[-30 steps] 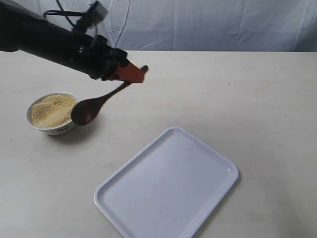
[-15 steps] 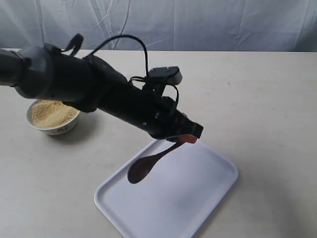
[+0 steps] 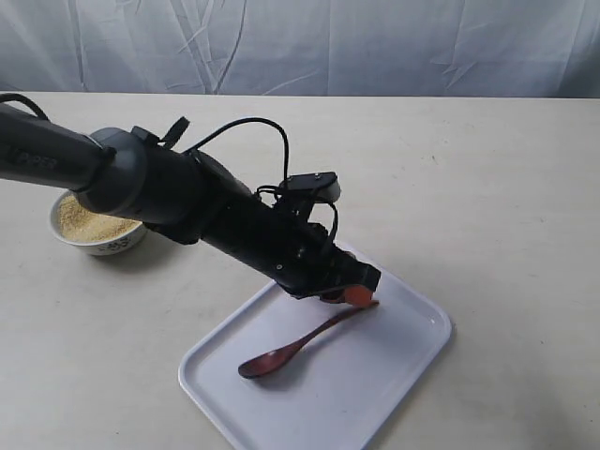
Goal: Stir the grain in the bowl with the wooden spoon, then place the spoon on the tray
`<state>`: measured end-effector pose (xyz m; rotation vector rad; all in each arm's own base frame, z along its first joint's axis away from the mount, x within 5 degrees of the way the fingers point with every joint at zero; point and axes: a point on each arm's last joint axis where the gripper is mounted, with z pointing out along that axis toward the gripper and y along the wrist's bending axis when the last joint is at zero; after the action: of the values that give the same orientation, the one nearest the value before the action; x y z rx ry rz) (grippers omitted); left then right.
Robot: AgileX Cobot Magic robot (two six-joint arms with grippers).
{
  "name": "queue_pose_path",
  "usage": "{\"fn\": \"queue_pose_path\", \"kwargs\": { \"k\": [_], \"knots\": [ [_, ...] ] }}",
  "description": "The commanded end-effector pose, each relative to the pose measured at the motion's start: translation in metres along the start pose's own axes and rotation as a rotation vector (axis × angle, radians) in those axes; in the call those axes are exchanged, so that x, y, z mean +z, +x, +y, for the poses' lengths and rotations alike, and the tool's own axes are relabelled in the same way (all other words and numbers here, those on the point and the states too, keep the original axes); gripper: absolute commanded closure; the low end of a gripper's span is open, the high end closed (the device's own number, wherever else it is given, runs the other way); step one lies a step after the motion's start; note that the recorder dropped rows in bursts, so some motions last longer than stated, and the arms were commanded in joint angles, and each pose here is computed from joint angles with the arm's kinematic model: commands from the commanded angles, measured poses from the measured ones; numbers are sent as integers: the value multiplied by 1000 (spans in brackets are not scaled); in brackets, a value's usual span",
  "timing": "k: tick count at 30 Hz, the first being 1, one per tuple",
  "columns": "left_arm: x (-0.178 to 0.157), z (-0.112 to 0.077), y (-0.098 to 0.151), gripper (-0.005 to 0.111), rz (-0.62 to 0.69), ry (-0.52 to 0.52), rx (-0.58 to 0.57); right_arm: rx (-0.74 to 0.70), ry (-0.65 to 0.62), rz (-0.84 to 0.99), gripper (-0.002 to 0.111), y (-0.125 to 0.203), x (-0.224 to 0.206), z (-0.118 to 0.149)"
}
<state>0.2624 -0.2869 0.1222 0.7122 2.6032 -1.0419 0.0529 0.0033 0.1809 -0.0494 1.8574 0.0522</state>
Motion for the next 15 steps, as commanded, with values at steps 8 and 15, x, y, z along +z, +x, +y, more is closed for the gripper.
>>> {"fn": "queue_pose_path", "kwargs": {
  "k": [8,15],
  "knots": [
    [-47,-1,-16,65,-32,62,-10,0,-4,-15,108,0,0,0],
    [-132,18,-11,106,89,-51,73,0,-4,-15,108,0,0,0]
  ]
}}
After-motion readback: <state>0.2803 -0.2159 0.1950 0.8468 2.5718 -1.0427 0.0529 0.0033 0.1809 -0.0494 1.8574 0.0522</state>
